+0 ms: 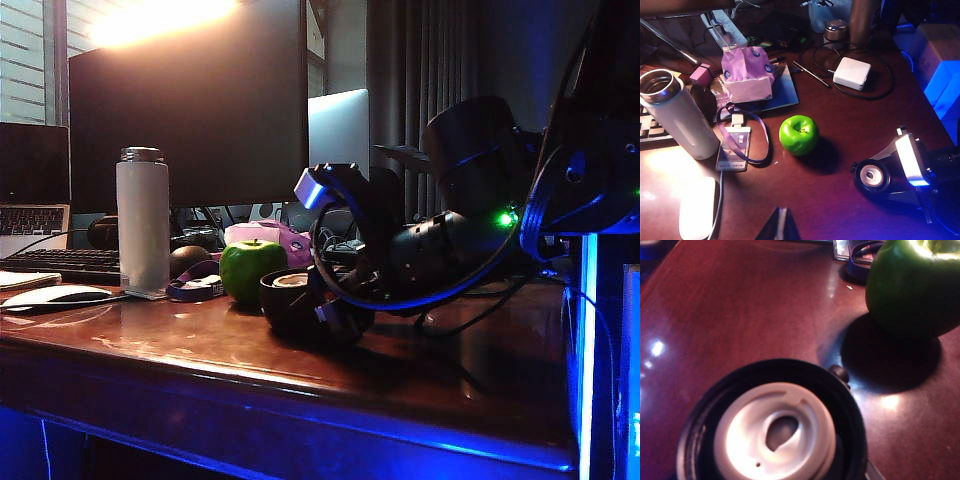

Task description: Stack the black thermos bottle cap from the table onto the green apple.

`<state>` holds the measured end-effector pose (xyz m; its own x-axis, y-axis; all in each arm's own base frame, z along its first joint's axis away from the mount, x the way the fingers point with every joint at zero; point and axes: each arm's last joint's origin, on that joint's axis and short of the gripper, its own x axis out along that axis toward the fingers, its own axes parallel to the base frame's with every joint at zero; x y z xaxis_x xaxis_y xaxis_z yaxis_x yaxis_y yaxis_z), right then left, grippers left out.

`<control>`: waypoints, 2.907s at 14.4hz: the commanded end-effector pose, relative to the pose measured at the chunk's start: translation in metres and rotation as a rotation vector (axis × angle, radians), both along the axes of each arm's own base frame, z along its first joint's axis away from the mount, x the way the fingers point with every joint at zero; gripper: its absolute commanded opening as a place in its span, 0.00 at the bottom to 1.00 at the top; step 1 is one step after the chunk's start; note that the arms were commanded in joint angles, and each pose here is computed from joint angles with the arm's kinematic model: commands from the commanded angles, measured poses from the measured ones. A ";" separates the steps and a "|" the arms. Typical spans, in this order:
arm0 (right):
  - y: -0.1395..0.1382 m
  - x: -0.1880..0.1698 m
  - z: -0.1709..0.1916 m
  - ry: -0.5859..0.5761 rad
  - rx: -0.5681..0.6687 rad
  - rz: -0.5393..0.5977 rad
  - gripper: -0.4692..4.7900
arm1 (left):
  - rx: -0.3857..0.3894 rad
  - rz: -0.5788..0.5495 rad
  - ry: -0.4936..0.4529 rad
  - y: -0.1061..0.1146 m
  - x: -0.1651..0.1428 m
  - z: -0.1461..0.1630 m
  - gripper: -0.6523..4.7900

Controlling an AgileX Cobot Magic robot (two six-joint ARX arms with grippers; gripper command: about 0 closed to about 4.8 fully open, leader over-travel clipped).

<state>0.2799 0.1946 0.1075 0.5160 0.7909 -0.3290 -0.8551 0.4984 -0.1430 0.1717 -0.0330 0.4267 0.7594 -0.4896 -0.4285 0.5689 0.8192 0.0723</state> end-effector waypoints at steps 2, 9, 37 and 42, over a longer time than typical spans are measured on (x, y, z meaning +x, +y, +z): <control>0.002 0.002 0.010 -0.076 0.060 0.001 0.47 | -0.006 -0.001 -0.013 0.000 0.000 0.002 0.11; 0.005 0.008 0.026 -0.115 0.179 -0.047 0.47 | -0.006 -0.001 -0.013 0.000 0.000 0.002 0.11; 0.053 0.133 0.074 -0.032 0.066 -0.018 0.47 | -0.006 -0.001 -0.013 0.000 0.000 0.002 0.11; 0.052 0.133 0.073 -0.050 0.054 -0.014 0.51 | -0.006 -0.001 -0.013 0.000 0.000 0.002 0.11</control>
<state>0.4122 0.2464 0.1778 0.5405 0.7957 -0.2734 -0.8409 0.5210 -0.1464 0.1719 -0.0330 0.4265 0.7592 -0.4892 -0.4292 0.5686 0.8195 0.0718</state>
